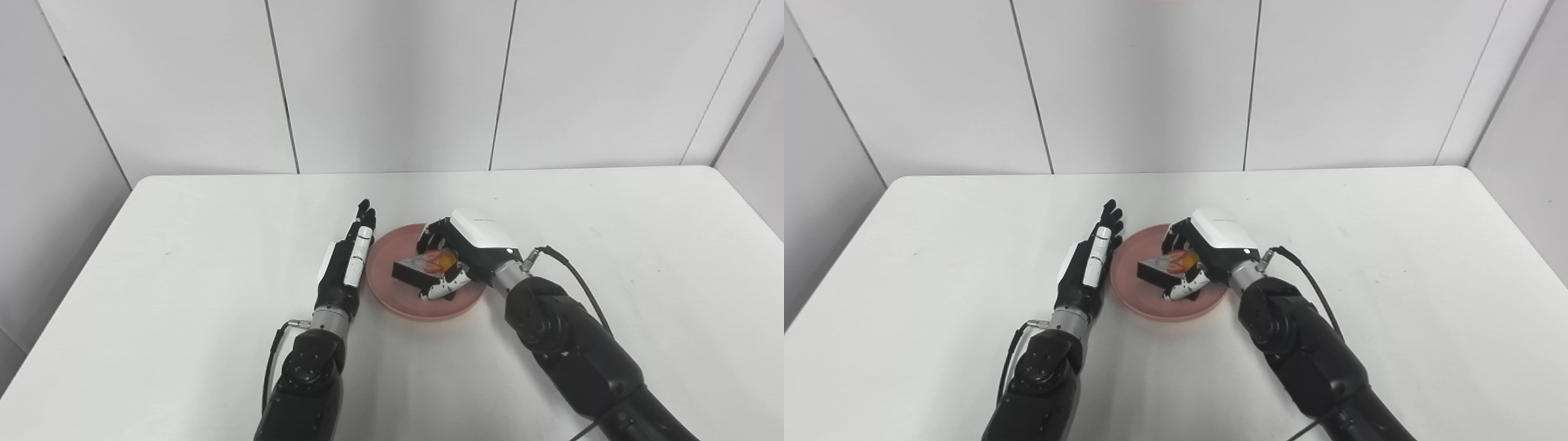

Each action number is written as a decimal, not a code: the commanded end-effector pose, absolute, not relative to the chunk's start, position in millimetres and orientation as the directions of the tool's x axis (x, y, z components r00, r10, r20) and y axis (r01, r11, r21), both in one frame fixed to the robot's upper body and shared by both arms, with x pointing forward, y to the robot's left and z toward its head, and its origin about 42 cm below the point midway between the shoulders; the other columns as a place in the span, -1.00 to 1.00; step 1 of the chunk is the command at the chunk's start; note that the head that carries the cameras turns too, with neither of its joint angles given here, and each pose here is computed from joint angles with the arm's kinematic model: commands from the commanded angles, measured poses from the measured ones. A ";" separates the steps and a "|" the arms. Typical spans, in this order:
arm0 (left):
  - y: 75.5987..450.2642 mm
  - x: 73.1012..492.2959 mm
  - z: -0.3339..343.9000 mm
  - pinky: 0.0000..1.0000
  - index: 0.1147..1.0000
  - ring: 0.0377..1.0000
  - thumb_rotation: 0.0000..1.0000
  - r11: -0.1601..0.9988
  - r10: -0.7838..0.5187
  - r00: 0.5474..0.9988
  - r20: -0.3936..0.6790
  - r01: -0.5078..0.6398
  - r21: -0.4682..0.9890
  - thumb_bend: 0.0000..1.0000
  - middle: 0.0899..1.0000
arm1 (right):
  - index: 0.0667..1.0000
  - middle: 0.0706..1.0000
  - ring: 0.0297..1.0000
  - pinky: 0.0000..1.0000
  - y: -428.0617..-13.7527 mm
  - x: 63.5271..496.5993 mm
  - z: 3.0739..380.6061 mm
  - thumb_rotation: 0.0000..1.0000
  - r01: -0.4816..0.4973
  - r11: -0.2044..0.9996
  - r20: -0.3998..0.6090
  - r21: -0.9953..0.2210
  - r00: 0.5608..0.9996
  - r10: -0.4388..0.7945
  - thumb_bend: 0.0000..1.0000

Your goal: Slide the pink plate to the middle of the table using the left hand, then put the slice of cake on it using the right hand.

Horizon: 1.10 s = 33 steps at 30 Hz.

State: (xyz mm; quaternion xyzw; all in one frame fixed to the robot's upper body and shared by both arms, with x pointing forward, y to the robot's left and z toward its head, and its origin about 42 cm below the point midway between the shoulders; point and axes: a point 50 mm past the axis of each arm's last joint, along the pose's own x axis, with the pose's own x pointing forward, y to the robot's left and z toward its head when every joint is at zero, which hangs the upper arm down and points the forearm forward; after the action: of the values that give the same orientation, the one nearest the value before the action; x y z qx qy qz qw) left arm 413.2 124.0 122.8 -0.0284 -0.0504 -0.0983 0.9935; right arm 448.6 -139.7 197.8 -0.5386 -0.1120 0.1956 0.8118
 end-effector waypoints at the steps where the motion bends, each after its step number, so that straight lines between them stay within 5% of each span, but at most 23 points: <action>1: 122.5 418.7 140.2 1.00 1.00 1.00 1.00 0.976 -0.204 0.965 0.165 0.212 -0.037 0.31 1.00 | 0.62 0.66 0.66 0.47 -135.9 450.8 228.8 0.06 -0.142 0.365 0.069 -0.920 0.858 0.508 0.31; 7: 124.4 418.6 140.7 1.00 1.00 1.00 1.00 0.976 -0.203 0.966 0.163 0.213 -0.041 0.32 1.00 | 0.90 0.94 0.94 0.81 -148.5 439.6 226.5 0.45 -0.221 0.439 0.059 -0.871 0.840 0.540 0.35; 11: 127.2 418.1 140.6 1.00 1.00 1.00 1.00 0.978 -0.199 0.966 0.165 0.206 -0.027 0.31 1.00 | 0.99 1.00 1.00 0.93 -159.2 428.7 219.5 0.51 -0.248 0.503 0.070 -0.828 0.844 0.532 0.37; 22: 143.4 415.1 141.3 1.00 1.00 1.00 1.00 0.980 -0.197 0.964 0.179 0.199 0.009 0.31 1.00 | 1.00 1.00 1.00 0.78 -173.4 407.7 201.9 0.26 -0.189 0.674 0.208 -0.714 0.863 0.461 0.26; 26: 151.2 414.9 141.8 1.00 1.00 1.00 1.00 0.977 -0.213 0.959 0.187 0.214 0.018 0.33 1.00 | 1.00 1.00 1.00 0.87 -174.7 403.9 197.2 0.55 -0.156 0.782 0.249 -0.604 0.894 0.372 0.24; 33: 166.5 415.2 142.4 1.00 1.00 1.00 1.00 0.972 -0.236 0.957 0.169 0.235 0.023 0.34 1.00 | 1.00 1.00 1.00 0.97 -166.8 404.7 191.8 0.75 -0.090 0.896 0.314 -0.435 0.917 0.244 0.18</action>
State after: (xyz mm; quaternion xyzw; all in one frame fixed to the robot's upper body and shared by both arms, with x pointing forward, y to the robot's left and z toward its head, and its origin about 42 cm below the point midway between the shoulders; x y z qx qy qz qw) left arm 407.3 165.8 122.5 0.0071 -0.0535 -0.1129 0.9921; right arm 399.3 -169.4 173.2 -0.2312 -0.1336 0.1065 0.9578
